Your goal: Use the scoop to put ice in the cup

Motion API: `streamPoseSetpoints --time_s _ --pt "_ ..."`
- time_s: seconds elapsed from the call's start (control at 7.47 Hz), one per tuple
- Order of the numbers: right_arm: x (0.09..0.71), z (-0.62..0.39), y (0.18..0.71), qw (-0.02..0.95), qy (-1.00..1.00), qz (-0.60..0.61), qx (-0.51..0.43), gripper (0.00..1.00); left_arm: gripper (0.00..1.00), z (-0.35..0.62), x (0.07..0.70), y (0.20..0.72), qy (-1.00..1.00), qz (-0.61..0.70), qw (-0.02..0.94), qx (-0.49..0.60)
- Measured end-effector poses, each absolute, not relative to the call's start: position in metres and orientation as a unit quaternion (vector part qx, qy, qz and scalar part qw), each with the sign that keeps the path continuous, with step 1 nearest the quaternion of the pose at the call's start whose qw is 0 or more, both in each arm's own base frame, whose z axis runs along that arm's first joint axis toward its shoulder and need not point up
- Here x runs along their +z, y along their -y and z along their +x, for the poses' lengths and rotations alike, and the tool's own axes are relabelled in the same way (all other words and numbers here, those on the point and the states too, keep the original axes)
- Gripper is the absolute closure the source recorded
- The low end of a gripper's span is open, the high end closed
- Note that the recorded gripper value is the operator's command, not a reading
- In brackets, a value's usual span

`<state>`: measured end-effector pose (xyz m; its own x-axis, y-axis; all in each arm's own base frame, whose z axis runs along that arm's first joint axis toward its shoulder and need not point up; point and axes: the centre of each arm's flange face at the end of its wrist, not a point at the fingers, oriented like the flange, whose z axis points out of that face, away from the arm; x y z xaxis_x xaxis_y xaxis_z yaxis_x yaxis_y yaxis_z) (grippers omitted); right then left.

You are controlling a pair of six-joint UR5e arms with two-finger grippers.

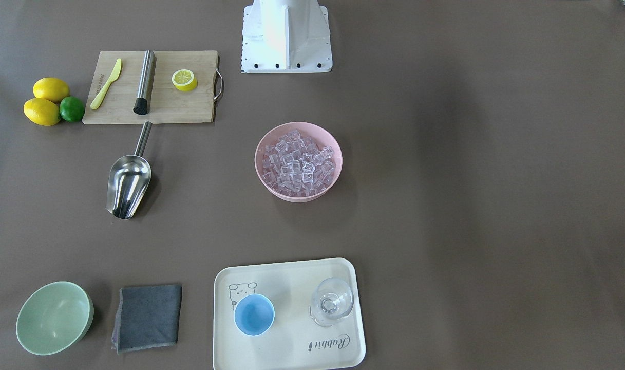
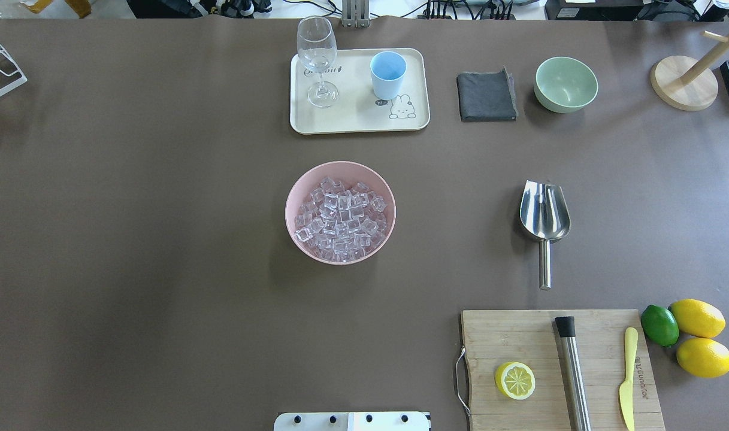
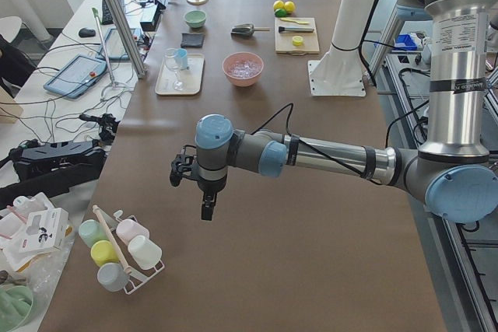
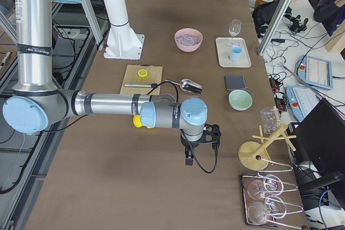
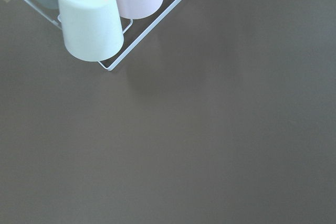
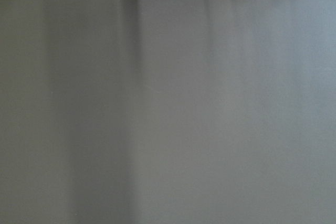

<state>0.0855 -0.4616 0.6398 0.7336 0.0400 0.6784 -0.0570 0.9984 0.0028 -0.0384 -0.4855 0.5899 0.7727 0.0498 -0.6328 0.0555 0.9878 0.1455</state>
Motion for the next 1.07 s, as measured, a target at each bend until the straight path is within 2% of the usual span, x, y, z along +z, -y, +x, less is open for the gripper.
streamPoseSetpoints --time_s 0.67,1.07 --pt "0.509 -0.052 0.452 0.916 0.384 -0.032 0.116 0.02 0.03 0.013 0.552 0.496 -0.371 0.151 0.913 0.081" --pt "0.457 -0.153 0.433 0.905 0.392 -0.052 0.157 0.02 0.03 0.05 0.526 0.496 -0.41 0.24 0.865 0.16"
